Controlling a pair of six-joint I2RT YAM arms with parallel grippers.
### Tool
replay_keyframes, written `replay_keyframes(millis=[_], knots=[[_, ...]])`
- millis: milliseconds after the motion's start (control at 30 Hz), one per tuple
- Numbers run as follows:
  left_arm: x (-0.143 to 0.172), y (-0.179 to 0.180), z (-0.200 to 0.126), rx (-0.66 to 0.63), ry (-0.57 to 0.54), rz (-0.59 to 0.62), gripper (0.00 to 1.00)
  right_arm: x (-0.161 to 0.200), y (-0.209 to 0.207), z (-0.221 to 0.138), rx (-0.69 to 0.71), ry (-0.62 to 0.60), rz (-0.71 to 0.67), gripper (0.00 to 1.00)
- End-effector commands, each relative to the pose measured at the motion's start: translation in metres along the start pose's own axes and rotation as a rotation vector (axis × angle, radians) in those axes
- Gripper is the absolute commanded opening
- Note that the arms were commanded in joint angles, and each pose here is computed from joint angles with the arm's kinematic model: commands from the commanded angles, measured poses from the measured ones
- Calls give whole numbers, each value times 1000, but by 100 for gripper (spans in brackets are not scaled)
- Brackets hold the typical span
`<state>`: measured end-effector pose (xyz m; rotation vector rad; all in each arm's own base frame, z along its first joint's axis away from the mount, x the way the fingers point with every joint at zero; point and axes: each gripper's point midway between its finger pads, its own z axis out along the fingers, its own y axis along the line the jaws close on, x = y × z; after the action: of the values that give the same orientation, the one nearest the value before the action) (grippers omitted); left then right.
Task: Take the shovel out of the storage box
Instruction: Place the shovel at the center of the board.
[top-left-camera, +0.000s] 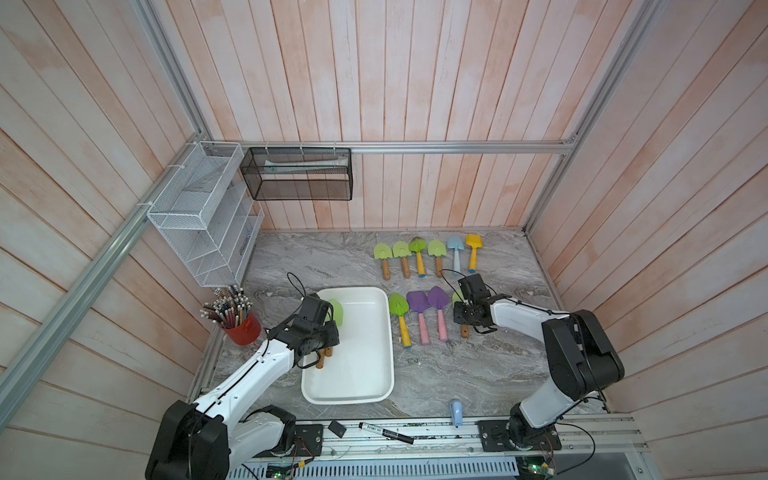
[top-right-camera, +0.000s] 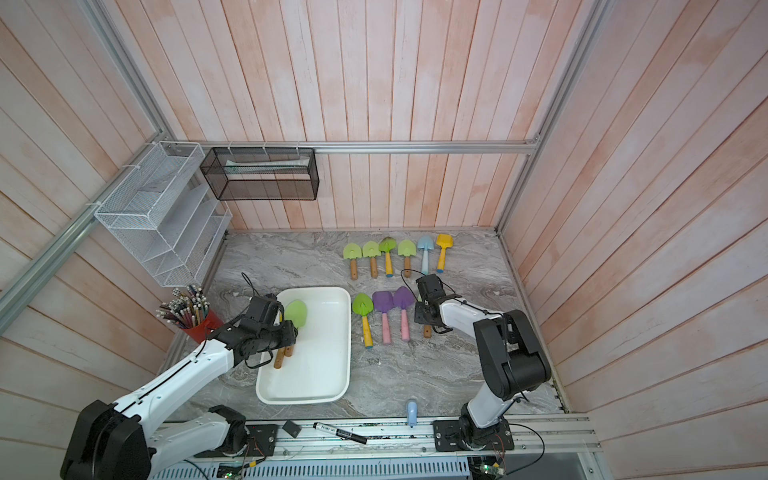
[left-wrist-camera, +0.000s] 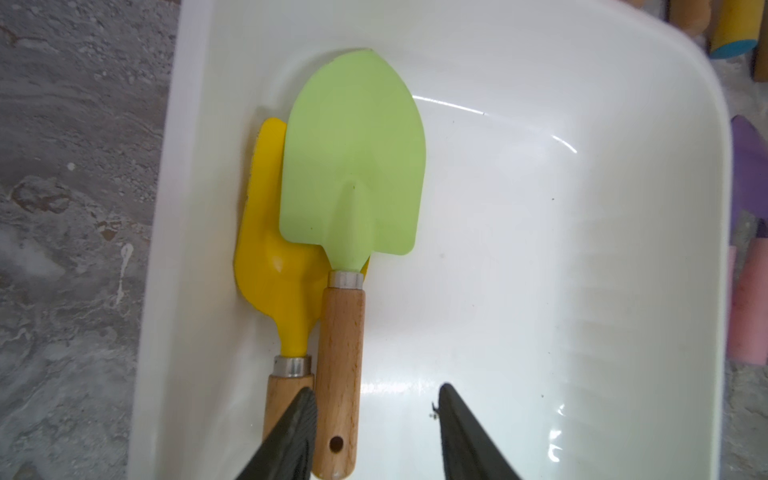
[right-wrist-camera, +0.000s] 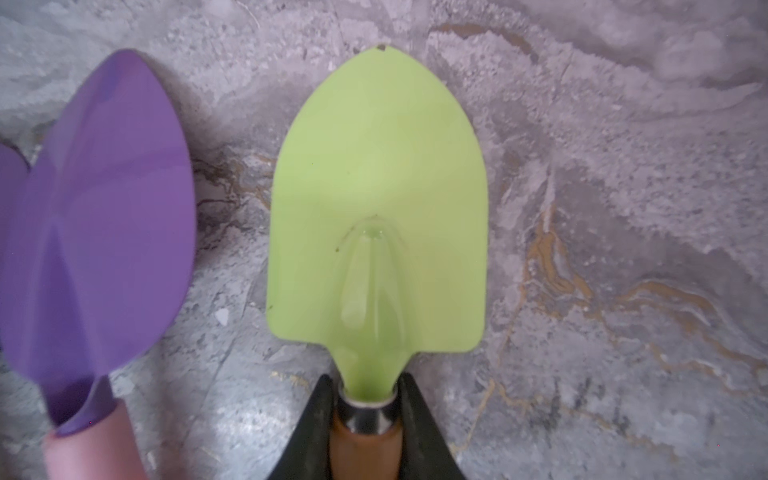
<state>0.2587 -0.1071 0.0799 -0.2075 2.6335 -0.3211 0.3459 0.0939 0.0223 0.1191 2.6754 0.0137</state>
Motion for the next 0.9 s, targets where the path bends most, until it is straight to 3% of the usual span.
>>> replay_keyframes(millis=[0, 367, 533, 867], knots=[[5, 0, 8, 5, 11, 3, 50, -8, -3, 3, 25, -14, 0, 20], [12, 4, 19, -14, 36, 9, 50, -10, 0, -4, 2, -22, 10, 36], [17, 4, 24, -9, 43, 15, 49, -25, -2, -32, -30, -135, 72, 41], [26, 3, 35, -52, 79, 61, 41, -41, -3, -69, -76, -255, 124, 41]])
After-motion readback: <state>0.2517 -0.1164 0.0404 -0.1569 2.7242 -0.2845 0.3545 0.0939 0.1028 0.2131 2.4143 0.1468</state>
